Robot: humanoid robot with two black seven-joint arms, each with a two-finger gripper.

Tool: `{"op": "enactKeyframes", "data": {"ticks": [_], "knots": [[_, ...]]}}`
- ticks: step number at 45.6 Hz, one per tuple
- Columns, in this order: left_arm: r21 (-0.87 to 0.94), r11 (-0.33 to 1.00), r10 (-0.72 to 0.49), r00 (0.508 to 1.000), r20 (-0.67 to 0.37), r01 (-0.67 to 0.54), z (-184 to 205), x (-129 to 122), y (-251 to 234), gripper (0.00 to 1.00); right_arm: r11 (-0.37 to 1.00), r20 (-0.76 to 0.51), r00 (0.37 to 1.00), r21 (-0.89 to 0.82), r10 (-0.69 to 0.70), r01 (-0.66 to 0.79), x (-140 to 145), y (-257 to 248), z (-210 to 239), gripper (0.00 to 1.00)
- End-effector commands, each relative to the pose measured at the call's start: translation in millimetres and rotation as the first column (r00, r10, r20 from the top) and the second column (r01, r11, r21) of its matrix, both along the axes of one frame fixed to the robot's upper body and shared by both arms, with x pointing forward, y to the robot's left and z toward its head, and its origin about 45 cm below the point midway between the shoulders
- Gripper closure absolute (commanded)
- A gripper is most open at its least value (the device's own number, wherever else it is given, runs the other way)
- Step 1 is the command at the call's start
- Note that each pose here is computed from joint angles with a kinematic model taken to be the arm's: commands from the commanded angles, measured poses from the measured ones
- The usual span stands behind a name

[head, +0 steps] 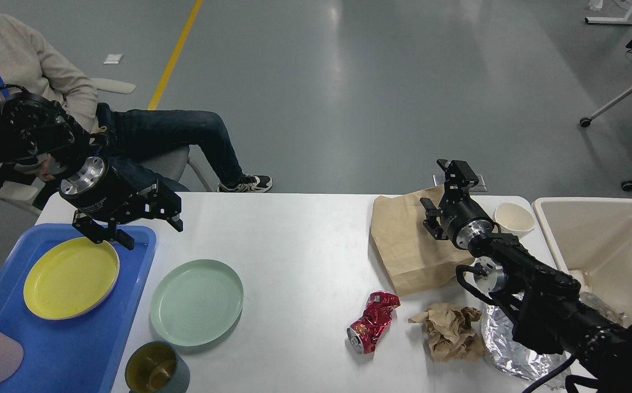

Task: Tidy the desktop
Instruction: 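Lower the left gripper onto the dark mug beside the tray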

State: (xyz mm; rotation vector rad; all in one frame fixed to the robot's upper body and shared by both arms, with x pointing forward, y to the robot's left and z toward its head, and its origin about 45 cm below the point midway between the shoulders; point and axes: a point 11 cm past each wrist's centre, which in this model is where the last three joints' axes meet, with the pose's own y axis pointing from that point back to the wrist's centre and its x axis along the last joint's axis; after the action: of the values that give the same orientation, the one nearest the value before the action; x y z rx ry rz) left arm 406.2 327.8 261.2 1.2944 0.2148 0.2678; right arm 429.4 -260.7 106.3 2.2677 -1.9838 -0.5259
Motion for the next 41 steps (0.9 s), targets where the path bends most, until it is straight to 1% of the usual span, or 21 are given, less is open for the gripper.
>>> {"op": "enactKeyframes", "data": {"ticks": [1, 5, 12, 17, 19, 24, 30, 41], "knots": [[0.037, 0.999, -0.018, 0.999, -0.051, 0.019, -1, -11, -2, 0.04, 1.000, 0.000, 1.000, 0.000, 0.000, 0.000, 0, 0, 0, 0.00], [0.083, 0.995, -0.039, 0.994, -0.102, 0.048, -7, -21, -5, 0.04, 1.000, 0.000, 1.000, 0.000, 0.000, 0.000, 0, 0, 0, 0.00], [0.132, 0.987, -0.072, 0.987, -0.144, 0.091, -11, -27, -12, 0.04, 1.000, 0.000, 1.000, 0.000, 0.000, 0.000, 0, 0, 0, 0.00], [0.140, 0.980, -0.112, 0.972, -0.206, 0.142, -28, -39, -26, 0.04, 1.000, 0.002, 1.000, 0.001, 0.001, -0.001, 0, 0, 0, 0.00], [0.134, 0.978, -0.125, 0.964, -0.233, 0.159, -34, -45, -31, 0.04, 1.000, 0.000, 1.000, 0.000, 0.000, 0.000, 0, 0, 0, 0.00], [0.110, 0.981, -0.119, 0.941, -0.316, 0.160, -46, -70, -34, 0.04, 1.000, 0.000, 1.000, 0.000, 0.000, 0.000, 0, 0, 0, 0.00], [0.101, 0.981, -0.118, 0.929, -0.350, 0.163, -54, -80, -35, 0.04, 1.000, 0.000, 1.000, 0.000, 0.000, 0.000, 0, 0, 0, 0.00], [0.138, 0.965, -0.146, 0.892, -0.429, 0.224, -74, -98, -26, 0.04, 1.000, 0.000, 1.000, 0.000, 0.000, 0.000, 0, 0, 0, 0.00]]}}
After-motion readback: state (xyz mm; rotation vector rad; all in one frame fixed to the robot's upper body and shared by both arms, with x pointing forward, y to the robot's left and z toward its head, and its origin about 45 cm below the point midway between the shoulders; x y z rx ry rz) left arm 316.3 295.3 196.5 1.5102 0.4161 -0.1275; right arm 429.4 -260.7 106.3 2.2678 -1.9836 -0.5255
